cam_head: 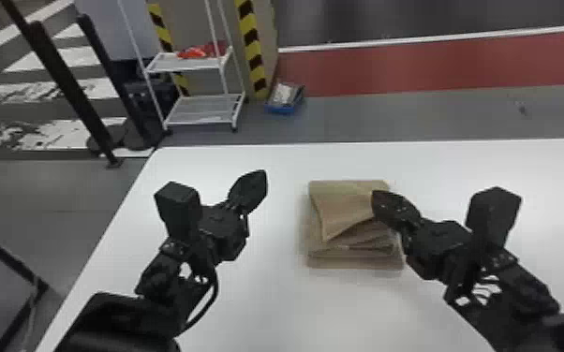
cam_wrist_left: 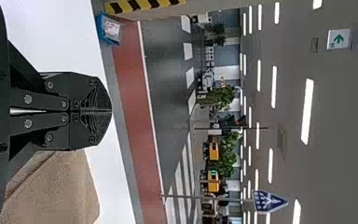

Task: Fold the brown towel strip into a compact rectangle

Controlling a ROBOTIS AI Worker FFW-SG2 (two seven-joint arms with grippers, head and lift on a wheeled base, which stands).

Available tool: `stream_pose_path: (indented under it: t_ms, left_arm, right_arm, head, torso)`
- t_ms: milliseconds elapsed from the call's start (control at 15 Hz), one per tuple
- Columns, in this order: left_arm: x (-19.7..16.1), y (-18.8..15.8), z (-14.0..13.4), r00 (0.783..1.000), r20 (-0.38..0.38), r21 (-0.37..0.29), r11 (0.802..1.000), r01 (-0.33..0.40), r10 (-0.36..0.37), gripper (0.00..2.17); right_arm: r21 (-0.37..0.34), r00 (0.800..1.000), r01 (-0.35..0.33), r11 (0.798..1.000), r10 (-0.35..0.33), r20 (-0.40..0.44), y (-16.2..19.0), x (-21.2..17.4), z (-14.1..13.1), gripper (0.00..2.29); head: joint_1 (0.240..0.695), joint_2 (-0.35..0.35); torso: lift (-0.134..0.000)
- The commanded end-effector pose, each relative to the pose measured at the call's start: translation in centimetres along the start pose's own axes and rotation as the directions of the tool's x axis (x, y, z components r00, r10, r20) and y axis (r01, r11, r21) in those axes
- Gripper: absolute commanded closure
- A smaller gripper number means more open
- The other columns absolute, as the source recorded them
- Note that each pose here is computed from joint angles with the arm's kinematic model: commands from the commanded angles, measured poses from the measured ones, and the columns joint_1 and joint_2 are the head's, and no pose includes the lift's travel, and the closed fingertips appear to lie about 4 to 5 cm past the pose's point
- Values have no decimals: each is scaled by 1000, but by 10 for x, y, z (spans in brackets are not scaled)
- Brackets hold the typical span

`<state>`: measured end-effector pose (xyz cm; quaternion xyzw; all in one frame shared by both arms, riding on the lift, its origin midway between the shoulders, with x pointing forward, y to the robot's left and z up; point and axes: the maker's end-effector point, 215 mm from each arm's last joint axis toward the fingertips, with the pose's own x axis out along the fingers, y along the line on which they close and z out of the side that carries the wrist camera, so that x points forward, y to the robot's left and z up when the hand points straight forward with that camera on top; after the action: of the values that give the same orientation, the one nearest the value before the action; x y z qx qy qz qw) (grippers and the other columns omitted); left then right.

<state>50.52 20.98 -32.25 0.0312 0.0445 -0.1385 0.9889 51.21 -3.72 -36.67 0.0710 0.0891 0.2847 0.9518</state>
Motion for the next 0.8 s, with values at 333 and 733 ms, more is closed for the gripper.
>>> stream_pose_path:
  t_ms: [333,733]
  left_arm:
    - [-16,8,18,991,92,-6,996,-93,93,39]
    - [-18,3,24,989,116,-9,996,-93,94,66]
  right_arm:
    - [-45,987,131,990,-125,102,-62,-71,67,53]
    - [1,993,90,996,-90,81,-54,-68,52,66]
  head:
    - [695,124]
    - [695,98]
  torso:
    - [-123]
    - [-123]
